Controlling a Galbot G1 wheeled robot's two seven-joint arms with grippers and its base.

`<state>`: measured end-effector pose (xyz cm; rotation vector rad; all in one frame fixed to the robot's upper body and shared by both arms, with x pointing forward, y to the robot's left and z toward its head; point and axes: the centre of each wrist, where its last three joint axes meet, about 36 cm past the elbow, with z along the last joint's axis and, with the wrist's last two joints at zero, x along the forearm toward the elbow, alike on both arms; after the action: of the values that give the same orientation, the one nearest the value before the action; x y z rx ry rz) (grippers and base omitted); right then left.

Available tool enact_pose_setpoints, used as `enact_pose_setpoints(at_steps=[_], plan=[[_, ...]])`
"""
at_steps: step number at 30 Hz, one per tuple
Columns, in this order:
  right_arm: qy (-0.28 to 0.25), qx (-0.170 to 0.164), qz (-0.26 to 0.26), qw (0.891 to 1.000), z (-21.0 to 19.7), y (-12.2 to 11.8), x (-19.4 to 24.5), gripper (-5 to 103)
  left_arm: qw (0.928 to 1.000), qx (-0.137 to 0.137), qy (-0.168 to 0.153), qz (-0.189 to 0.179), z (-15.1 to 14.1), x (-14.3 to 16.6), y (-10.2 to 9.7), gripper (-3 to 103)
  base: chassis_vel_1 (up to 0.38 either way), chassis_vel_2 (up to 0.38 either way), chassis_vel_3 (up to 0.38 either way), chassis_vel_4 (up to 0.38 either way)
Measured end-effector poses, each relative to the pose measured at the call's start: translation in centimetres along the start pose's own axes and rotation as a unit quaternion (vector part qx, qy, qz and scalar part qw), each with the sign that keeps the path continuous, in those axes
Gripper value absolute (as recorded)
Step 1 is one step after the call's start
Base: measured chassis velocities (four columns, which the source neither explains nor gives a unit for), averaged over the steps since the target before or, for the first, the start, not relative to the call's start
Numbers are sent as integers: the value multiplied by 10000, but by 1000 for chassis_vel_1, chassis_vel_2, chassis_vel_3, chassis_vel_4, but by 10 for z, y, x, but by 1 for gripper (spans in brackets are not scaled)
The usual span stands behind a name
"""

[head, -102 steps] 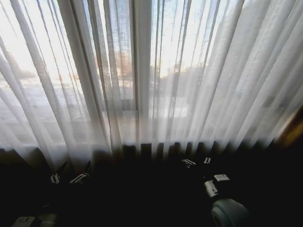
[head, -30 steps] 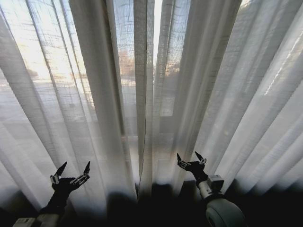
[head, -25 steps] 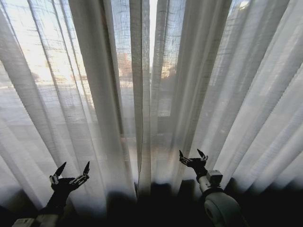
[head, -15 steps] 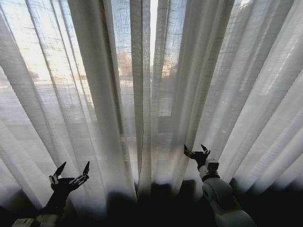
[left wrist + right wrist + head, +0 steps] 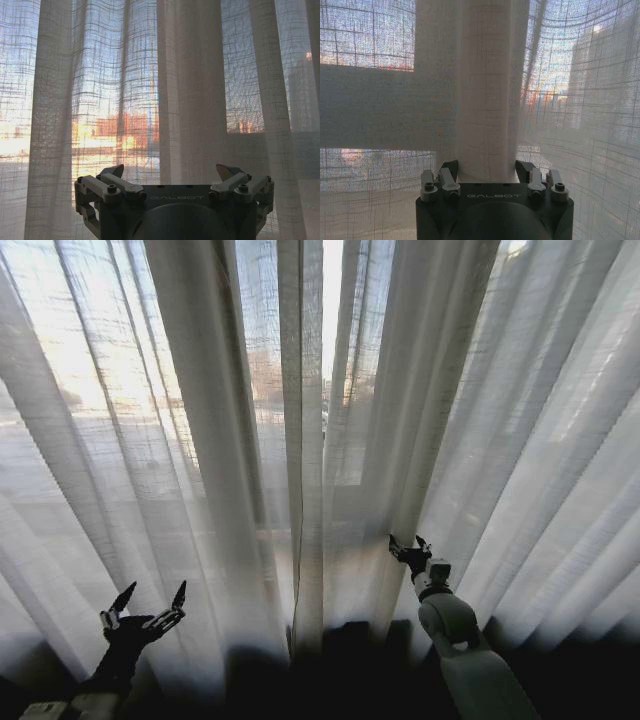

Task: Open the curtains by pulling them apart, changing their state from closed to fully open.

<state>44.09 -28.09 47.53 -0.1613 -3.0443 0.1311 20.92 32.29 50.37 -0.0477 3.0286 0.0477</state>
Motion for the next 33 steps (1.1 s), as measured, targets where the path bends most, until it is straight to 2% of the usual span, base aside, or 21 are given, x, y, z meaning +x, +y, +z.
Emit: enact_pose_setpoints(at_steps=[1, 2, 4, 6, 11, 13, 17, 33], plan=[[-2, -2, -10, 10000, 0, 1, 0, 61, 10000, 2, 1, 1, 0, 0, 0, 100, 0, 0, 0, 0], [-2, -2, -10, 10000, 0, 1, 0, 61, 10000, 2, 1, 1, 0, 0, 0, 100, 0, 0, 0, 0], [-10, -4, -31, 10000, 0, 2, 1, 50, 10000, 8, -2, 5, 0, 0, 0, 100, 0, 0, 0, 0], [-17, -5, -36, 10000, -1, 2, 1, 50, 10000, 9, -7, 5, 0, -1, 0, 100, 0, 0, 0, 0], [-55, 0, -62, 10000, -2, 3, 4, 22, 10000, 12, -25, 4, 1, -1, 0, 100, 0, 0, 0, 0], [-59, 0, -71, 10000, -3, 3, 4, 22, 10000, 14, -26, 1, 0, 0, 1, 100, 0, 0, 0, 0], [-73, -2, -94, 9999, -3, 5, 8, 3, 10000, 11, -43, -14, 0, 0, 3, 100, 0, 0, 0, 0], [-83, -129, -295, 9994, -5, 7, 18, 0, 10000, 20, -77, -23, -1, 2, 2, 100, 0, 0, 0, 0]])
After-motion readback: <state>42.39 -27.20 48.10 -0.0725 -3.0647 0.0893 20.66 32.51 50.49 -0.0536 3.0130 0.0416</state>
